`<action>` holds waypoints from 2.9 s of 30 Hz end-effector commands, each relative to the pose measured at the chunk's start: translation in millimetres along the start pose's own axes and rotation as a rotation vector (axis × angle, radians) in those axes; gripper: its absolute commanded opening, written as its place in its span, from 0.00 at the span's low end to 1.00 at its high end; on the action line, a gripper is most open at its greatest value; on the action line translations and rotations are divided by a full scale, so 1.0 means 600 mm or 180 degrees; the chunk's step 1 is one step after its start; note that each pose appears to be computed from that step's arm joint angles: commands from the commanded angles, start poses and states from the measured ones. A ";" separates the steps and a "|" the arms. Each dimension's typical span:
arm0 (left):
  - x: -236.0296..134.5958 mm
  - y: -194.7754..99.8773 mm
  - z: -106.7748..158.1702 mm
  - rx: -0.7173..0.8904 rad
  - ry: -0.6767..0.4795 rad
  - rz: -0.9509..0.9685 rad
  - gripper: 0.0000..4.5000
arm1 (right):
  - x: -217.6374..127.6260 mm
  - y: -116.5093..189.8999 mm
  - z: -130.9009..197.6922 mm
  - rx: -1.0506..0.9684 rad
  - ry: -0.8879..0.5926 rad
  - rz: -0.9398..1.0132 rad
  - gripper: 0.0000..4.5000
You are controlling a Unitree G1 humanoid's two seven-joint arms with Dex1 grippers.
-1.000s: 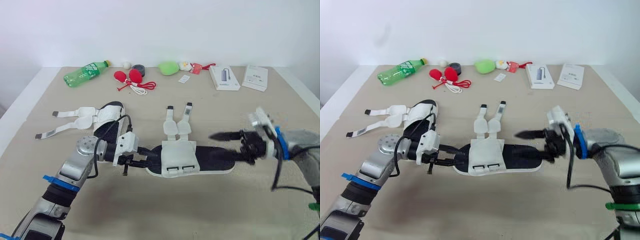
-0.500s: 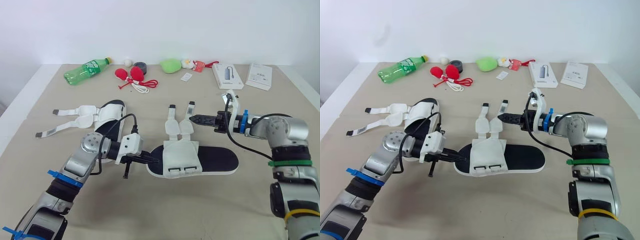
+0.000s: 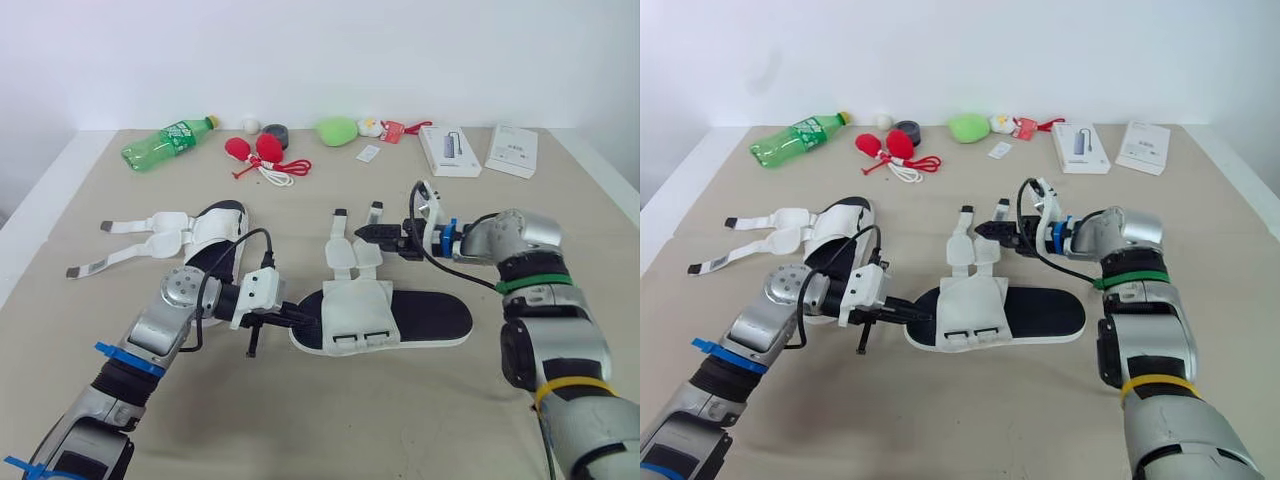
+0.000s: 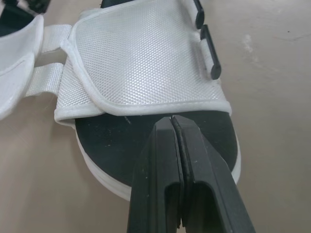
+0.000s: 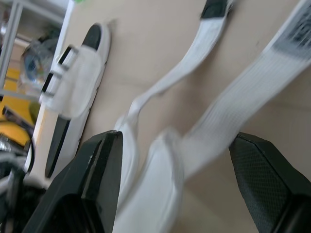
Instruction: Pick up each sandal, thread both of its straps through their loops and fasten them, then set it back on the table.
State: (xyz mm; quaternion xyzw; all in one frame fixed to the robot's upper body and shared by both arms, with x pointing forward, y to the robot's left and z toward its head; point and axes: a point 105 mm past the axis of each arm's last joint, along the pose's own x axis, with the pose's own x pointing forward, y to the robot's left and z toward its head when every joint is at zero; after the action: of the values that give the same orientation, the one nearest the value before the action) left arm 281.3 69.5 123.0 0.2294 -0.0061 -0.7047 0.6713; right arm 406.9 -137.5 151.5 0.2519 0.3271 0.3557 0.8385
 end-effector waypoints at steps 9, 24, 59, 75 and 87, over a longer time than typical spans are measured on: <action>-0.003 -0.004 0.014 0.0103 -0.0040 0.0037 0.00 | 0.021 -0.013 0.037 -0.0059 -0.0441 -0.0148 0.70; -0.002 -0.004 0.008 0.0073 -0.0037 0.0012 0.00 | 0.003 0.064 0.064 -0.2212 -0.0564 0.0641 0.01; 0.006 -0.005 0.006 0.0061 -0.0035 -0.0096 0.00 | -0.148 0.137 -0.098 -0.6473 -0.0516 0.2031 0.91; -0.001 0.004 -0.012 -0.0268 0.0116 0.0183 0.00 | -0.196 0.153 -0.238 -0.2085 0.0665 0.1149 0.99; -0.002 0.001 -0.020 -0.0213 0.0236 0.0268 0.00 | -0.156 0.093 -0.287 -0.1734 0.0727 0.0455 0.99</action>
State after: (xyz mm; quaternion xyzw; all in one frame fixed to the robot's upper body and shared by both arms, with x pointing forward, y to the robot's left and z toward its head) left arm 286.6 71.3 109.7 0.2236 0.0367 -0.6710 0.7060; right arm 205.8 -143.0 103.2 0.0092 0.3040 0.5138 0.8022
